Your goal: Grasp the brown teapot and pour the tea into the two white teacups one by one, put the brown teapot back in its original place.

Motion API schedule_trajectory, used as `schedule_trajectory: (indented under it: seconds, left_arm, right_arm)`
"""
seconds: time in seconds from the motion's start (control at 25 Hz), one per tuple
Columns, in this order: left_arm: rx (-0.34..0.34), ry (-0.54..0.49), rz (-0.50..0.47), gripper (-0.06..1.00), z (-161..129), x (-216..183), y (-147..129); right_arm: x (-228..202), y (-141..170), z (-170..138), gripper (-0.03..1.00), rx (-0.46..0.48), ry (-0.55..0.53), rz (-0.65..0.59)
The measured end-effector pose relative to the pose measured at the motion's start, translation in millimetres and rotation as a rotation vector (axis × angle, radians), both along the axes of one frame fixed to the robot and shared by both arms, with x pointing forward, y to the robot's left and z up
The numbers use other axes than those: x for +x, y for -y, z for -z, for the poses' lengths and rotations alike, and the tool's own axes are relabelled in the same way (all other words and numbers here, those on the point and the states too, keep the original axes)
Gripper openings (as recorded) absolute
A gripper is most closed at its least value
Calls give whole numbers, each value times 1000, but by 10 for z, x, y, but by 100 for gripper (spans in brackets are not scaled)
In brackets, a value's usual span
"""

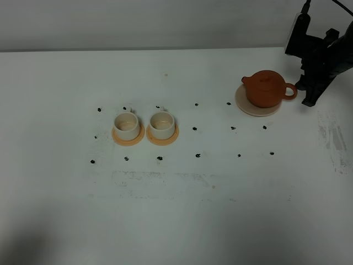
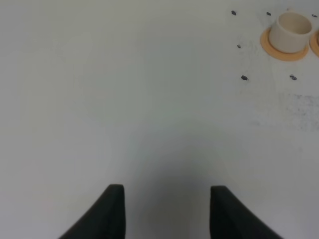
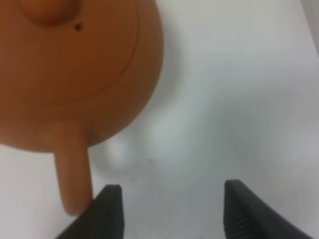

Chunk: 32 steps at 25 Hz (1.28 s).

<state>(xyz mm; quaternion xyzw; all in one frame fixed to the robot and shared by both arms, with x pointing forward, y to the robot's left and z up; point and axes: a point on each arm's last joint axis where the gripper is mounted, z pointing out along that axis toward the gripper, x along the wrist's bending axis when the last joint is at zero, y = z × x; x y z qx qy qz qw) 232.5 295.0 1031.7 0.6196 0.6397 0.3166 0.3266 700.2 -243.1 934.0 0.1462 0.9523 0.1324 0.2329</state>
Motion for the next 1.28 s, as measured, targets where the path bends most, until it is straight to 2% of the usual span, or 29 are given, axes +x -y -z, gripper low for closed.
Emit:
schedule_trajectory:
  seconds: [0.92, 1.12, 1.28]
  left_arm:
    - [0, 0, 0, 42, 0, 0, 0]
    - [0, 0, 0, 42, 0, 0, 0]
    - [0, 0, 0, 42, 0, 0, 0]
  right_arm:
    - [-67, -56, -63, 47, 65, -129, -8]
    - [-19, -15, -75, 47, 35, -76, 18]
    - [59, 149, -120, 47, -8, 6, 112]
